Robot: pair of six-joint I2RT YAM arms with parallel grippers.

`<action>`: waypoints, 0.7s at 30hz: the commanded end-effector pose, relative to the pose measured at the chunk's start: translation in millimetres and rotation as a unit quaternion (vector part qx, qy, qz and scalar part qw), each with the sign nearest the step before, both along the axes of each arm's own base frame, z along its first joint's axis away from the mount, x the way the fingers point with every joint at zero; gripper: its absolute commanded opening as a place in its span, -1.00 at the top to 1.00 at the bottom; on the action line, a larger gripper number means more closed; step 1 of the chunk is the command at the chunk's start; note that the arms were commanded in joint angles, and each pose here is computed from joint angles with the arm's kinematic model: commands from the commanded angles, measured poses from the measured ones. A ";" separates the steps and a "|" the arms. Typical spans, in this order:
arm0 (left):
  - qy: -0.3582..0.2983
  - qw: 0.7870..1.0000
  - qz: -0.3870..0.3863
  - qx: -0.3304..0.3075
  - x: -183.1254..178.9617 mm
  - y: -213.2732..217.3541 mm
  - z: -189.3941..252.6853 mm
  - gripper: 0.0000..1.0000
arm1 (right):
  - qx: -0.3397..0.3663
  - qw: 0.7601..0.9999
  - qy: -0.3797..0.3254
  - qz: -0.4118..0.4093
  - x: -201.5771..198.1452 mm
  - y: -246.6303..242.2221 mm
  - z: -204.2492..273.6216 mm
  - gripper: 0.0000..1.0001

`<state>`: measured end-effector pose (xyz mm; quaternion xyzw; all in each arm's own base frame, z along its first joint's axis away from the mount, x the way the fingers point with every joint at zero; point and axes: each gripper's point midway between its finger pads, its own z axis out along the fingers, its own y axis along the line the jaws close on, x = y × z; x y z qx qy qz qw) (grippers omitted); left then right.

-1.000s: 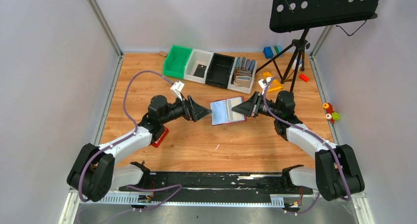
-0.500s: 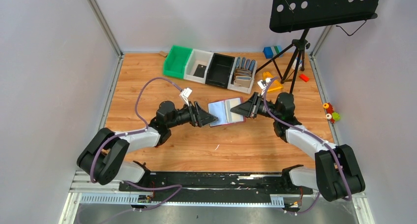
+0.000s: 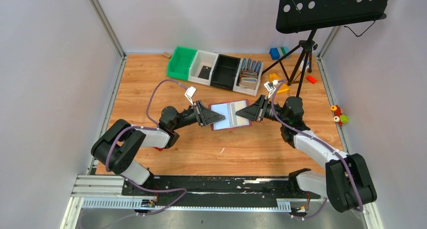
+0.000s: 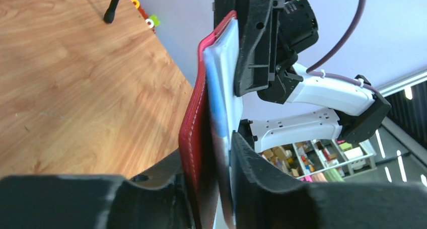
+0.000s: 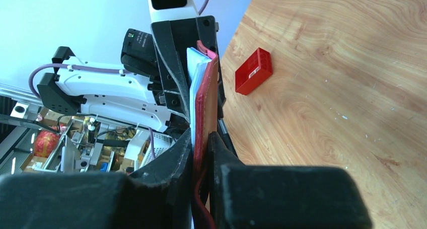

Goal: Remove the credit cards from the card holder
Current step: Remove the credit card from the card holder.

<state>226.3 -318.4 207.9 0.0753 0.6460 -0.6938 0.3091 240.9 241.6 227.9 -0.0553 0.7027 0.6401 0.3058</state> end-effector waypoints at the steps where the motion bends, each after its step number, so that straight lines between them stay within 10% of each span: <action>1: -0.050 0.998 -0.011 -0.035 -6.2 -0.9 28.5 0.42 | 0.003 0.999 -0.034 0.000 -4.1 0.2 11.5 1.00; 4: -0.049 0.999 -0.004 -0.013 -3.4 -1.2 21.6 0.74 | -0.007 0.999 -0.051 0.003 -6.4 0.7 11.5 0.84; 7: -0.046 0.999 0.010 0.012 1.3 -0.2 13.0 0.94 | -0.030 0.998 -0.063 -0.003 -7.5 -0.5 7.5 0.08; 10: -0.048 0.998 0.024 0.025 3.5 2.4 9.0 1.00 | -0.061 0.996 -0.066 -0.018 -8.0 -5.5 -0.8 -0.19; 21: -0.048 0.998 0.019 0.027 1.4 2.3 6.8 1.00 | -0.078 0.995 -0.065 -0.001 -19.1 -7.7 -11.8 0.28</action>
